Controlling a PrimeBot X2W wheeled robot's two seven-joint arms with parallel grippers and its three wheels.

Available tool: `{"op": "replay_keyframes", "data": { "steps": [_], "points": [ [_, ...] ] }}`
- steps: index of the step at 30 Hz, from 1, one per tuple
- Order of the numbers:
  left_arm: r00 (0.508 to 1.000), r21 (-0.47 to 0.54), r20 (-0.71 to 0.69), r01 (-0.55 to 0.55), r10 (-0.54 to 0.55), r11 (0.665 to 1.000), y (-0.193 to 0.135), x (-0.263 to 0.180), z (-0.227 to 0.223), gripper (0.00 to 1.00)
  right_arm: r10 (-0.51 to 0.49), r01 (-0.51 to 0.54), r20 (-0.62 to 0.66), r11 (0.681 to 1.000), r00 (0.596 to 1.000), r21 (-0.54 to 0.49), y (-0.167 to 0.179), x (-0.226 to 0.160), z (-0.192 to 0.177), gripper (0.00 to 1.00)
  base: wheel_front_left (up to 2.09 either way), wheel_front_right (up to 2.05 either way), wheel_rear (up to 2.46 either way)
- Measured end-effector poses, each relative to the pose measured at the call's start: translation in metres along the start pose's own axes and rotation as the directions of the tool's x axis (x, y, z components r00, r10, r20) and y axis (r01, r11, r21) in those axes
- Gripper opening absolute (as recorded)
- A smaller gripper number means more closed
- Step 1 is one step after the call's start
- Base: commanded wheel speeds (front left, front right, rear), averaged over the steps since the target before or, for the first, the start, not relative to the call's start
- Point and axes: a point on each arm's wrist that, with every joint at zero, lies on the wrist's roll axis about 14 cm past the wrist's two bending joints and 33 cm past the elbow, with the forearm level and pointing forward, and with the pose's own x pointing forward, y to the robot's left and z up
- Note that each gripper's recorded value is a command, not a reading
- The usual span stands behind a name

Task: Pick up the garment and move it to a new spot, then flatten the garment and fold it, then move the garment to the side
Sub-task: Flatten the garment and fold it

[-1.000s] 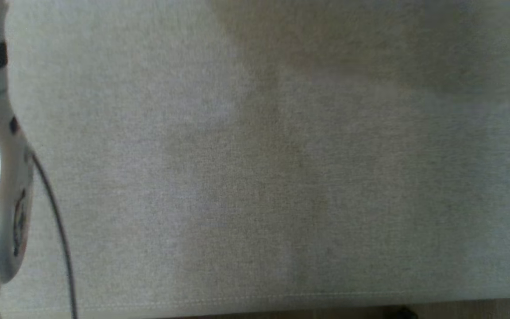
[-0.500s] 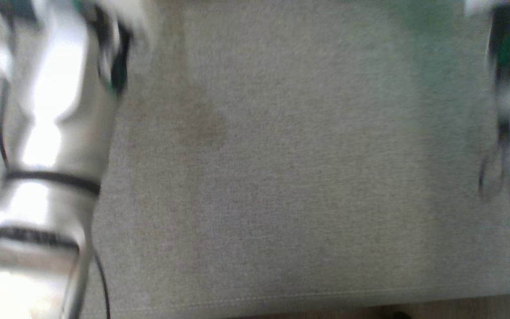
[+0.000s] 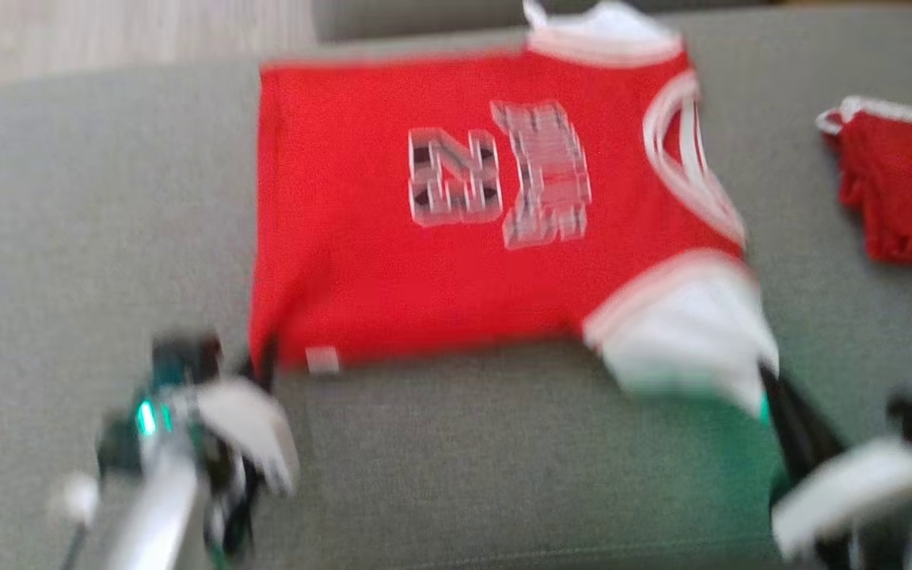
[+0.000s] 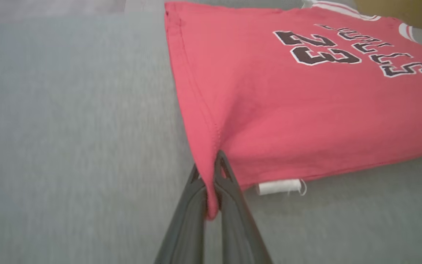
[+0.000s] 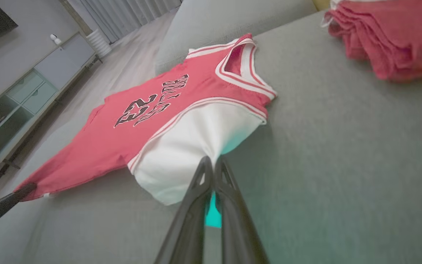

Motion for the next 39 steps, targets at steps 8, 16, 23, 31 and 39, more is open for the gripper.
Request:
{"op": "replay_keyframes", "data": {
  "steps": [8,16,23,31,39],
  "points": [
    [0.989,-0.186,-0.138,-0.072,0.046,0.98,-0.023,-0.102,-0.051,0.0,-0.13,0.141,-0.123,0.986,0.984,0.088,-0.008,-0.084,-0.045,0.0,0.0,0.0,0.0],
    [0.989,-0.201,-0.144,-0.065,0.036,0.977,-0.023,-0.09,-0.016,0.0,-0.102,0.104,-0.071,0.994,0.992,0.031,-0.006,-0.038,-0.001,0.0,0.0,0.0,0.0],
    [0.991,-0.191,-0.133,-0.043,0.018,0.981,-0.023,-0.05,0.012,0.0,-0.036,0.029,-0.127,0.998,0.991,-0.055,0.007,0.014,0.012,0.0,0.0,0.0,0.0],
    [0.977,-0.185,-0.212,-0.068,0.028,0.98,-0.016,-0.025,0.002,0.0,-0.038,0.011,-0.178,0.989,0.983,-0.147,0.001,0.053,0.02,0.0,0.0,0.0,0.0],
    [0.964,-0.161,-0.267,-0.068,0.023,0.985,-0.011,-0.014,-0.001,0.0,-0.055,-0.02,-0.26,0.961,0.964,-0.274,-0.005,0.084,0.02,0.0,0.0,0.0,0.0]
  ]
}}
